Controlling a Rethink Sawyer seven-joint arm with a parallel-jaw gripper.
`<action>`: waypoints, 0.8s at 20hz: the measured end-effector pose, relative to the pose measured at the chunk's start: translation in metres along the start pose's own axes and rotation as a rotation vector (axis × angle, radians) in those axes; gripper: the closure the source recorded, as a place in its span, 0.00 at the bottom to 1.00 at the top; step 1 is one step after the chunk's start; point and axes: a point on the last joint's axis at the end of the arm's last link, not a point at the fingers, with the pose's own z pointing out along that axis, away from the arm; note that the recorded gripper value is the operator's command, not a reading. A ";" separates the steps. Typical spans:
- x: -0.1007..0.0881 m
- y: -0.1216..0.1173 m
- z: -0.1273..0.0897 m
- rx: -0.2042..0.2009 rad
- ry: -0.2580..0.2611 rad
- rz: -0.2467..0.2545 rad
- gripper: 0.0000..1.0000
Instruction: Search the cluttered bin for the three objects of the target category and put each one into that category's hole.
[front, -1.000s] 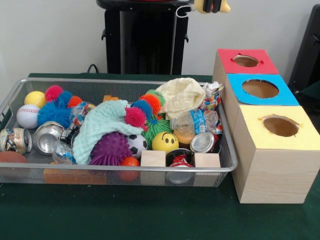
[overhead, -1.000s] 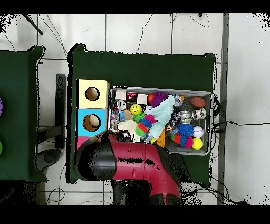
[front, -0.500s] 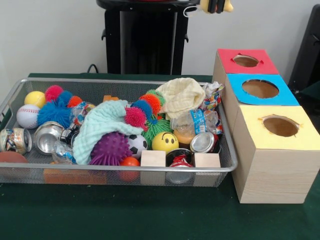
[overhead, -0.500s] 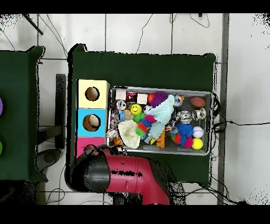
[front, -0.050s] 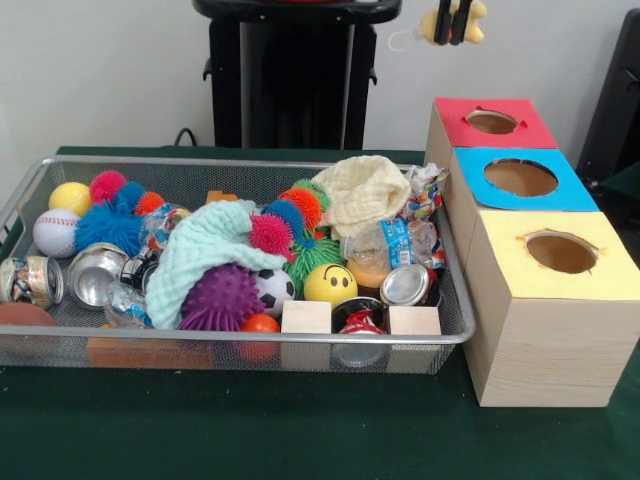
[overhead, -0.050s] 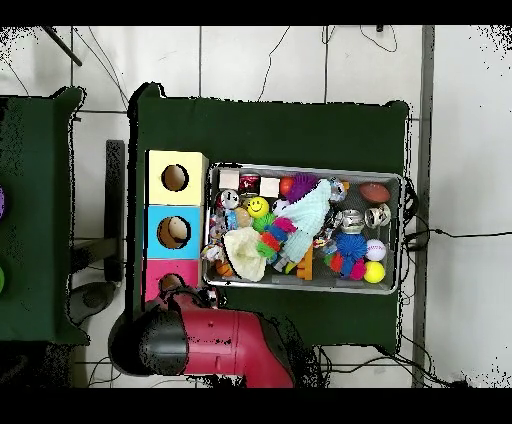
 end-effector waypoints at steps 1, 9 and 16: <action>0.000 0.002 0.002 0.001 -0.001 0.006 1.00; 0.005 0.018 0.043 0.007 0.025 0.099 1.00; 0.012 0.020 0.070 0.002 0.078 0.154 1.00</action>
